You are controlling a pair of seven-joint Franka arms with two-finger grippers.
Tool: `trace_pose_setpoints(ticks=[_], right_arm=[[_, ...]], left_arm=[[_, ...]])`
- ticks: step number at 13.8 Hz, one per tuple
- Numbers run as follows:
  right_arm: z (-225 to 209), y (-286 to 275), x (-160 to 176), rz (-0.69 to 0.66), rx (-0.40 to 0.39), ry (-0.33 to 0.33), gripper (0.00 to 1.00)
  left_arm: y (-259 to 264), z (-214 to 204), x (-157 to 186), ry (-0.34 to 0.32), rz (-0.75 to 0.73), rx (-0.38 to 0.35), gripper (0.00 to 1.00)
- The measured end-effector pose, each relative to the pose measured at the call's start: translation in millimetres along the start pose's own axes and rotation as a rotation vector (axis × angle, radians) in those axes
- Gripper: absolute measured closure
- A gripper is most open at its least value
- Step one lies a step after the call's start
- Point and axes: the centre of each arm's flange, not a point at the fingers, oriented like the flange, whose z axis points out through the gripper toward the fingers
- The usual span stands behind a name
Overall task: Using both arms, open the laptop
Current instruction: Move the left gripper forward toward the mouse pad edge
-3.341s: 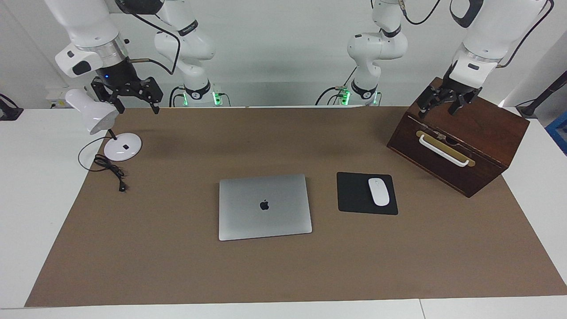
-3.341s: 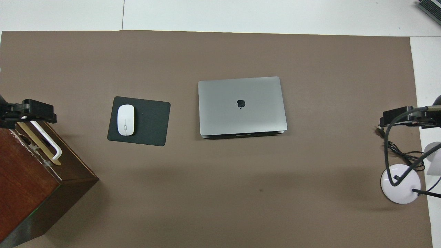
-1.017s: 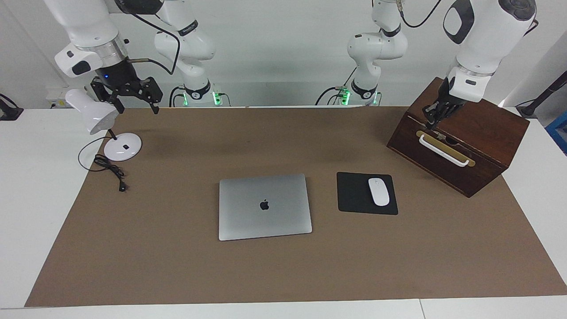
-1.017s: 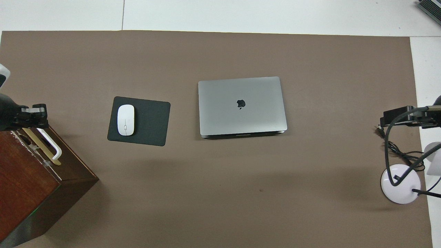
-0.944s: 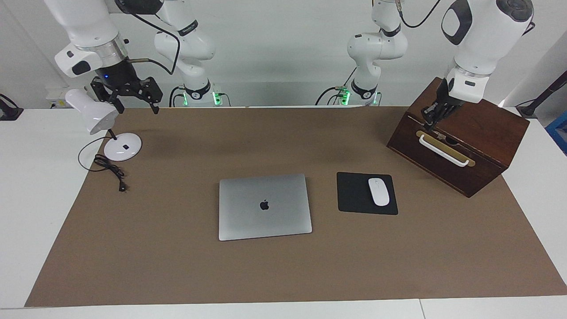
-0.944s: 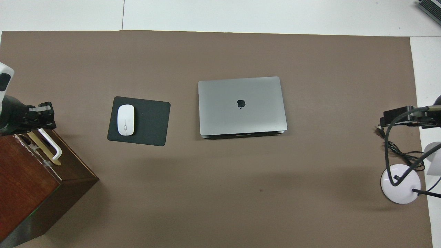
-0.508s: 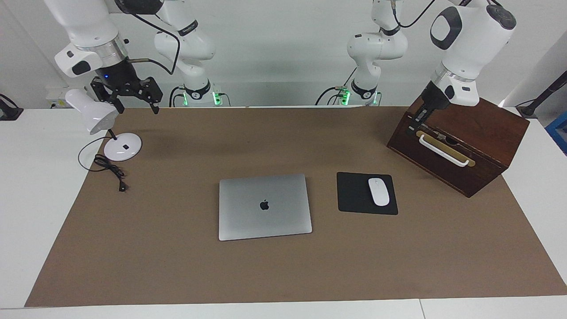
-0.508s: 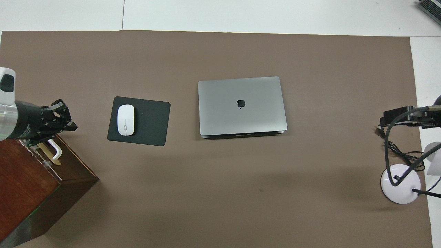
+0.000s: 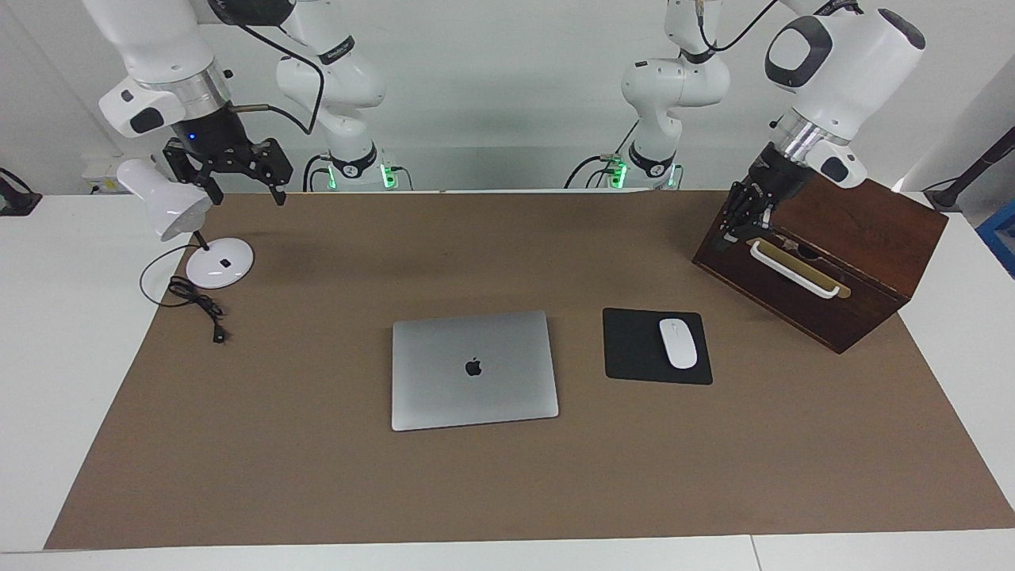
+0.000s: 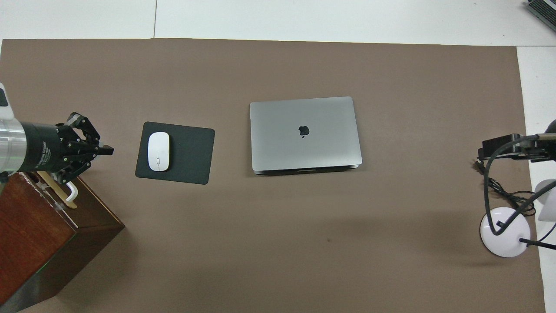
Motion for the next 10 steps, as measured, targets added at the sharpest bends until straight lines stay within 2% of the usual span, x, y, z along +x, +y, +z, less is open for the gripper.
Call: trace_pose_setpoints(ticks=[2,4,6,8,10], right_arm=[[0.0,-8.9,-0.5,-0.023,0.000,0.000,0.00],[0.0,-12.2,-0.7,-0.074,0.000,0.001,0.00],[0.8,-12.0,-0.8,-0.135,0.000,-0.001,0.00],[1.6,-12.8,-0.8,-0.205,0.000,-0.002,0.00],[1.3,-22.6,-0.6,-0.306,0.000,0.007,0.00]], left_arm=[[-15.0,10.5,3.8,-0.048,-0.061,-0.011,0.99],[-37.3,25.5,7.4,-0.123,-0.140,-0.040,0.99],[-57.7,43.1,10.9,-0.184,-0.206,-0.028,0.99],[-70.3,63.0,15.4,-0.286,-0.315,-0.032,0.99],[-83.2,84.6,25.3,-0.356,-0.431,-0.056,0.99]])
